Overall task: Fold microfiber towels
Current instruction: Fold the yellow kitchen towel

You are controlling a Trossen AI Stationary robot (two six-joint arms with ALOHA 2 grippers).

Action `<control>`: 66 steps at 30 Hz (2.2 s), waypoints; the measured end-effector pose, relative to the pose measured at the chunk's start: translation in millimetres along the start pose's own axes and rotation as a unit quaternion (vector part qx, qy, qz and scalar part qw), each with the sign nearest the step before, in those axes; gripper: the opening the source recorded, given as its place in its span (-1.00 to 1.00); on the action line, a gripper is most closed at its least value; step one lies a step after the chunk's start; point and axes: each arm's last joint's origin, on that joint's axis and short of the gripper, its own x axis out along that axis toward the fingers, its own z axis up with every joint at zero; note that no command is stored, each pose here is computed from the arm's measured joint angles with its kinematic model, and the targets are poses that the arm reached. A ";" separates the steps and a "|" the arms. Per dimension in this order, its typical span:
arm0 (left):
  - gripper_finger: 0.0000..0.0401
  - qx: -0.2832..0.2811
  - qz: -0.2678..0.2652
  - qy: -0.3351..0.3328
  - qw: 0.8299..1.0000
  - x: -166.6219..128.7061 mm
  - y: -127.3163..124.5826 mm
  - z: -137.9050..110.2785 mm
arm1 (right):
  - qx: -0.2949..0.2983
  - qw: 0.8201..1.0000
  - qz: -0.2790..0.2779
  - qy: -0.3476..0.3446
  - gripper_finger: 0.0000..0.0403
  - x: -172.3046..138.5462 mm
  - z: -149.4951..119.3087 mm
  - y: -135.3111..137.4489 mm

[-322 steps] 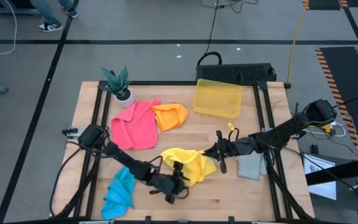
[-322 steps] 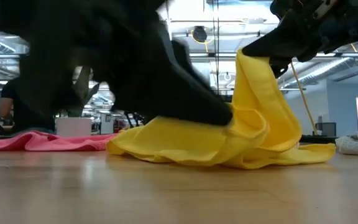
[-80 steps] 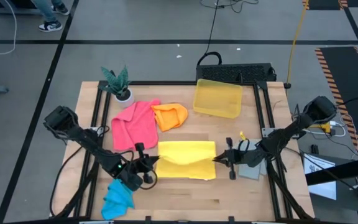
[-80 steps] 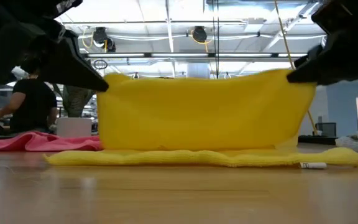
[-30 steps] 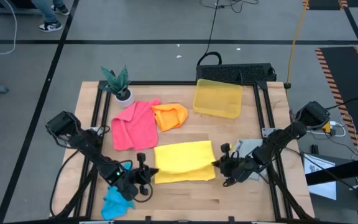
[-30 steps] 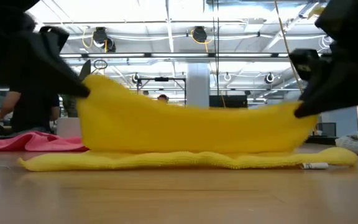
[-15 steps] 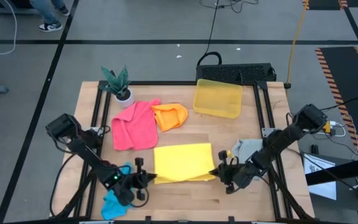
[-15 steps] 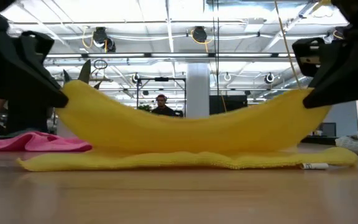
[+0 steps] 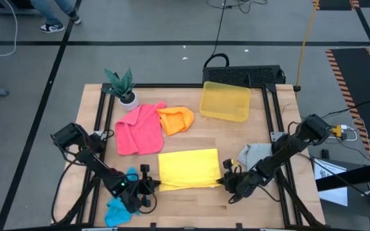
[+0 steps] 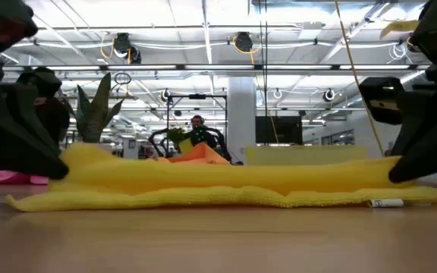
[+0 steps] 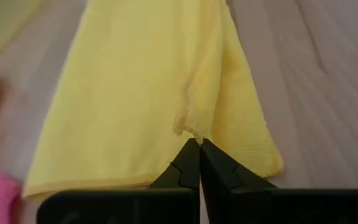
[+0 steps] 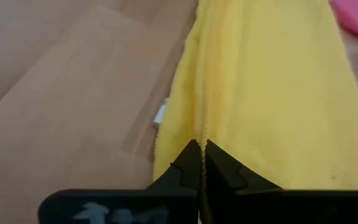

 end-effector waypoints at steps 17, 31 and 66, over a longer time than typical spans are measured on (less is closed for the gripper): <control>-0.42 0.027 -0.046 0.018 0.998 -6.7 -7.5 20.2 | 0.058 0.995 0.079 -0.034 -0.39 -18.7 17.5 -6.6; -0.57 -0.043 0.000 0.023 0.999 4.2 22.1 53.4 | 0.174 0.983 0.009 -0.063 -0.70 -18.1 23.8 -39.7; -0.95 0.001 -0.073 0.025 0.997 -0.6 1.7 44.5 | 0.159 0.981 0.079 -0.073 -1.00 -5.5 4.2 -36.1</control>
